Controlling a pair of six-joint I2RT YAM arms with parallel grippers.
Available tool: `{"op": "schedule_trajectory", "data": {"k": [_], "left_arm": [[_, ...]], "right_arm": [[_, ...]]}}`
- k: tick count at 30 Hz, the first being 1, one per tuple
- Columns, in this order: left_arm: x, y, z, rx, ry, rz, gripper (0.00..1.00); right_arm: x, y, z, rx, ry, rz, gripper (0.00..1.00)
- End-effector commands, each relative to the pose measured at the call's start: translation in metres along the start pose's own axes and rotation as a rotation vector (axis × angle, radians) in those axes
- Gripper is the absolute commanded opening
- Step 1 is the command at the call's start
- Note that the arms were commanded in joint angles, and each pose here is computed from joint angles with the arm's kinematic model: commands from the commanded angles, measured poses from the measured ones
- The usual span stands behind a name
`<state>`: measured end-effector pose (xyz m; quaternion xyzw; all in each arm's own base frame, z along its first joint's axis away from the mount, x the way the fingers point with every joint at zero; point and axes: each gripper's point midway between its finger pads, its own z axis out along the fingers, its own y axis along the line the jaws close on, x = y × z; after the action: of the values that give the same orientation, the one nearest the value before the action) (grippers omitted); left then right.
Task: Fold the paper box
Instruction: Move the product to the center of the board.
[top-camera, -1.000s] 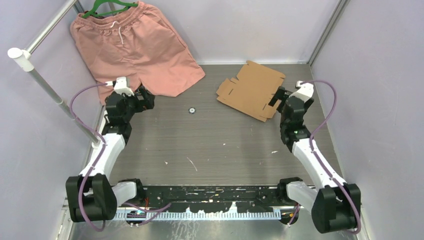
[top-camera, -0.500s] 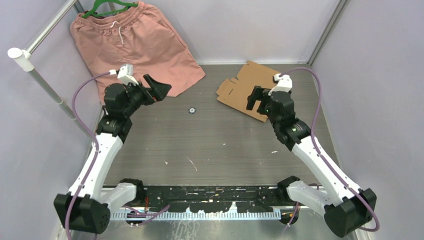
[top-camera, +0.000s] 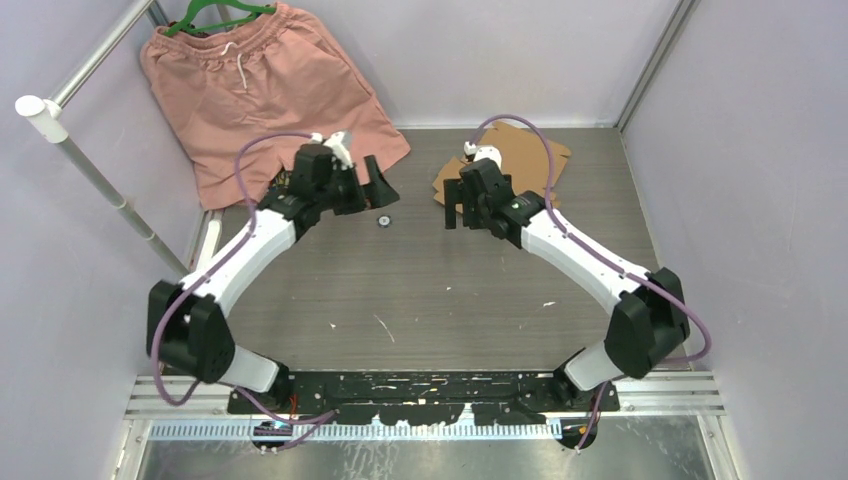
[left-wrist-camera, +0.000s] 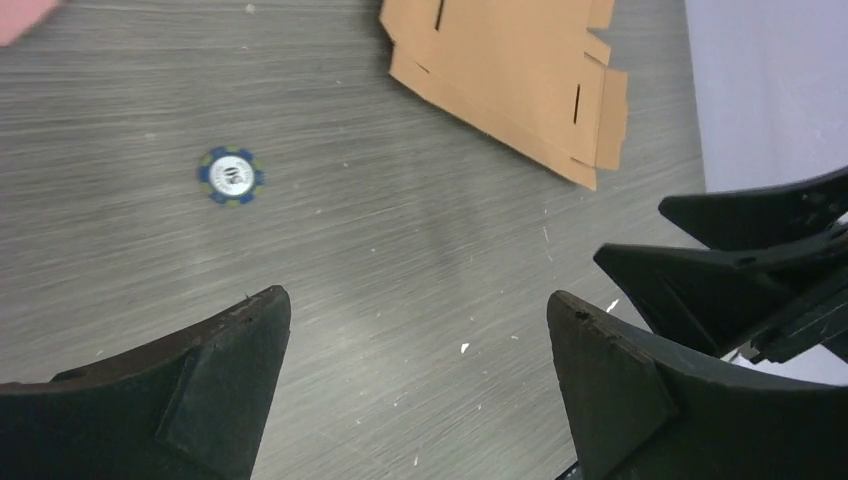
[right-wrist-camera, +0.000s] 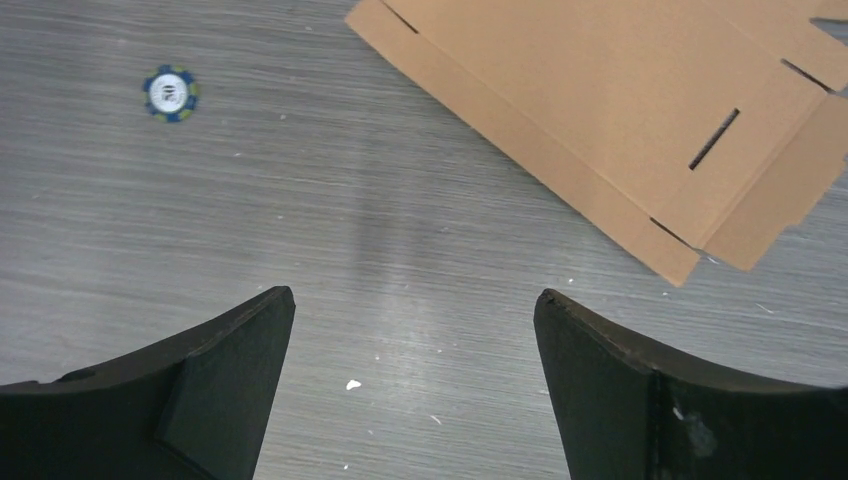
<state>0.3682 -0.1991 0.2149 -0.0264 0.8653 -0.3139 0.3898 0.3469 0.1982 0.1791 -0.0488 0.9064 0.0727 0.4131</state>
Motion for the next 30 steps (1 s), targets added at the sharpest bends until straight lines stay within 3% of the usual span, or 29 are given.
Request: {"op": "schedule_trajectory", "data": {"k": [1, 3, 5, 7, 11, 15, 20, 30], "left_arm": [[0.010, -0.001, 0.038, -0.041, 0.058, 0.040, 1.00], [0.016, 0.015, 0.054, -0.097, 0.087, 0.039, 1.00], [0.017, 0.027, 0.066, -0.142, 0.090, 0.054, 0.92], [0.013, 0.037, 0.077, -0.180, 0.076, 0.072, 0.80], [0.009, 0.050, 0.103, -0.219, 0.105, 0.120, 0.39], [0.005, 0.054, 0.121, -0.221, 0.089, 0.131, 0.24], [0.003, 0.063, 0.141, -0.252, 0.069, 0.157, 0.26], [0.031, 0.069, 0.173, -0.330, 0.137, 0.238, 0.40]], "right_arm": [[-0.032, -0.010, 0.000, 0.074, -0.035, 0.033, 0.92], [-0.037, -0.009, 0.004, 0.086, -0.020, 0.034, 0.90], [-0.041, -0.008, 0.008, 0.091, -0.008, 0.033, 0.90], [-0.042, -0.008, 0.011, 0.087, 0.006, 0.041, 0.88], [-0.038, -0.007, 0.012, 0.073, 0.017, 0.052, 0.87], [-0.030, -0.010, 0.008, 0.073, 0.023, 0.060, 0.87], [-0.017, -0.015, 0.006, 0.070, 0.039, 0.065, 0.88], [-0.003, -0.024, 0.006, 0.071, 0.068, 0.072, 0.89]]}}
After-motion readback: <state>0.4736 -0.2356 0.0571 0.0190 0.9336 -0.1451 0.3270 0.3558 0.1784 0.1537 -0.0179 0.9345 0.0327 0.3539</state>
